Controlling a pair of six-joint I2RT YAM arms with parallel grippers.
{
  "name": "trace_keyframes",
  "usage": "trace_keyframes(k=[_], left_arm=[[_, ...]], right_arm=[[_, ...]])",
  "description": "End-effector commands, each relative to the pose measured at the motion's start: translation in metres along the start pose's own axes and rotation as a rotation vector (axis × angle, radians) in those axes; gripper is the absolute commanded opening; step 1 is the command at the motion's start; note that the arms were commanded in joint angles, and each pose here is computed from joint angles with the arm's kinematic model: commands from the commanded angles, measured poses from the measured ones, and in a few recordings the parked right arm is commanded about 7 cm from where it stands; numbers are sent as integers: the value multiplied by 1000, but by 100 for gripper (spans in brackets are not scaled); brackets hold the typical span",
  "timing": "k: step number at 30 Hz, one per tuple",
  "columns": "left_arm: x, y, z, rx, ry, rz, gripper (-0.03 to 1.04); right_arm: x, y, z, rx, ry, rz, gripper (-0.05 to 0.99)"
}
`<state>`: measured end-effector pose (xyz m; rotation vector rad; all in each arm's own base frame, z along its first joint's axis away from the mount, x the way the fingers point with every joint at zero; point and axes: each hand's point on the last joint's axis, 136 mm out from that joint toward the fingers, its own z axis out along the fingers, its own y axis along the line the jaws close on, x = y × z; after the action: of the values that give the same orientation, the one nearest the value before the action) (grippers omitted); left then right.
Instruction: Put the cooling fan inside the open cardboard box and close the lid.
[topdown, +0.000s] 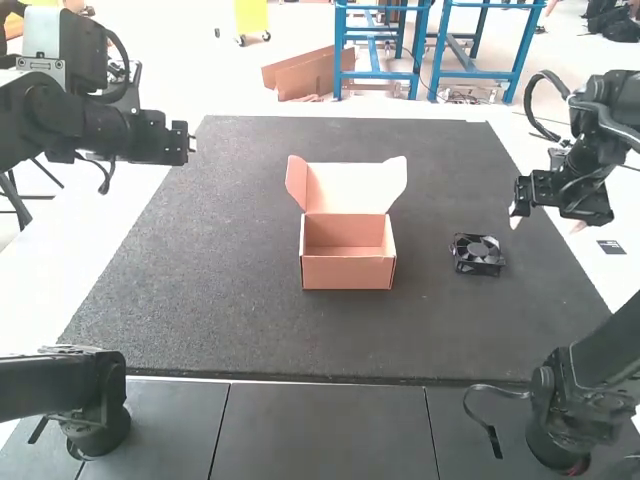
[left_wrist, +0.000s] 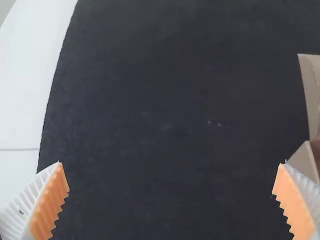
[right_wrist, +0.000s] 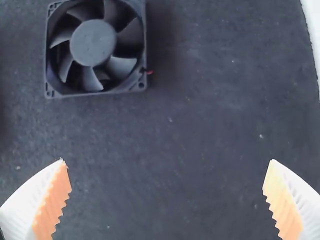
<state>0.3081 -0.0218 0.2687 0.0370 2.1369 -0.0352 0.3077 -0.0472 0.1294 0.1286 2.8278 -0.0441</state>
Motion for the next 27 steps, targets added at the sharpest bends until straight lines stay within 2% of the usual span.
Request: trace_keyframes(k=[1,16,27], left_arm=[[0,0,3,5,-2,-9,97],[1,-1,7,7,7,-6,97],[7,-1,10,5,30,-6,97]], right_arm=[[-8,-2,7,-6,0,-18,89],[-48,-4,61,-10,21,-17,89],[-49,-5,98,-9,98,-13,90]])
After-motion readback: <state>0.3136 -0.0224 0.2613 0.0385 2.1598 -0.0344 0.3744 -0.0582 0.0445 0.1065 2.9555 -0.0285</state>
